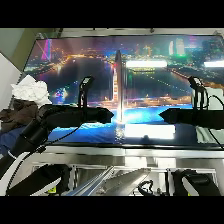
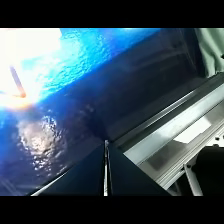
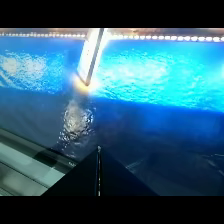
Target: Fold the shirts.
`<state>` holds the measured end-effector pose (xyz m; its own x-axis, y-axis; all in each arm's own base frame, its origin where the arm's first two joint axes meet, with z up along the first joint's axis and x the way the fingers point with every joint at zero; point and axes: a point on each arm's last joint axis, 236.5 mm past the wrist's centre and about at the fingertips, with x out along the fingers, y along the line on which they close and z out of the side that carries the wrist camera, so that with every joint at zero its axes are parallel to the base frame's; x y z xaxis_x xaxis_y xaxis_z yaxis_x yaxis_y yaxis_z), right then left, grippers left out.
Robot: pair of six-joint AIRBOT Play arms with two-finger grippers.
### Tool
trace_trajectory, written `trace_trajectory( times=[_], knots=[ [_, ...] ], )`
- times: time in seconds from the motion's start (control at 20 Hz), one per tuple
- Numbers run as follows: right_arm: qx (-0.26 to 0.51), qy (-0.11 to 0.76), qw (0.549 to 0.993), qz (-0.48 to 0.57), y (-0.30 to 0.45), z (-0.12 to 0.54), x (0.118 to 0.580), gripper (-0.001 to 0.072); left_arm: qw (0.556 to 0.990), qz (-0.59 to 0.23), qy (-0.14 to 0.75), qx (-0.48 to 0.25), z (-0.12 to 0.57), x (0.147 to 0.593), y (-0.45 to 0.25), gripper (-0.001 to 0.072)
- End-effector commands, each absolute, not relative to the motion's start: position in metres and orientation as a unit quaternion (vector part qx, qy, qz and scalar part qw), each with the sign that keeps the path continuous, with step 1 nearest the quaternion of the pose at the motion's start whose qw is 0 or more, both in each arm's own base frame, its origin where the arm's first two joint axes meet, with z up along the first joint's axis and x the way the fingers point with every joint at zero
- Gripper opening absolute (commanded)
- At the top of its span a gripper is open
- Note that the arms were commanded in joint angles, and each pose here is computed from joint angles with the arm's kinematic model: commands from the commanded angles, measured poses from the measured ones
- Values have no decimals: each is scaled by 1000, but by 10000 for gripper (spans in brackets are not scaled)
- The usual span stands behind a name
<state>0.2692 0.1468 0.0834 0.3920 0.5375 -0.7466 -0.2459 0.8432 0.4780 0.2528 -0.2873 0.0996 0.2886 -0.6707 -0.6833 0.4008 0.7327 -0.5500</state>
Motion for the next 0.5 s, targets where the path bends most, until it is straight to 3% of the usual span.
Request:
trace_trajectory(
  times=[0.0,0.25,0.3,0.35,0.4,0.45],
  knots=[
    [147,497,821,239,147,83,269,15,794,-334,495,-111,98,253,-280,15],
    [147,497,821,239,147,83,269,15,855,-211,470,-60,95,303,-181,16],
    [147,497,821,239,147,83,269,15,877,-154,453,-42,97,323,-137,99],
    [147,497,821,239,147,83,269,15,895,-92,436,-10,99,342,-88,462],
    [147,497,821,239,147,83,269,15,906,-42,420,29,100,357,-44,711],
    [147,497,821,239,147,83,269,15,909,2,410,75,103,371,0,712]
  ],
)
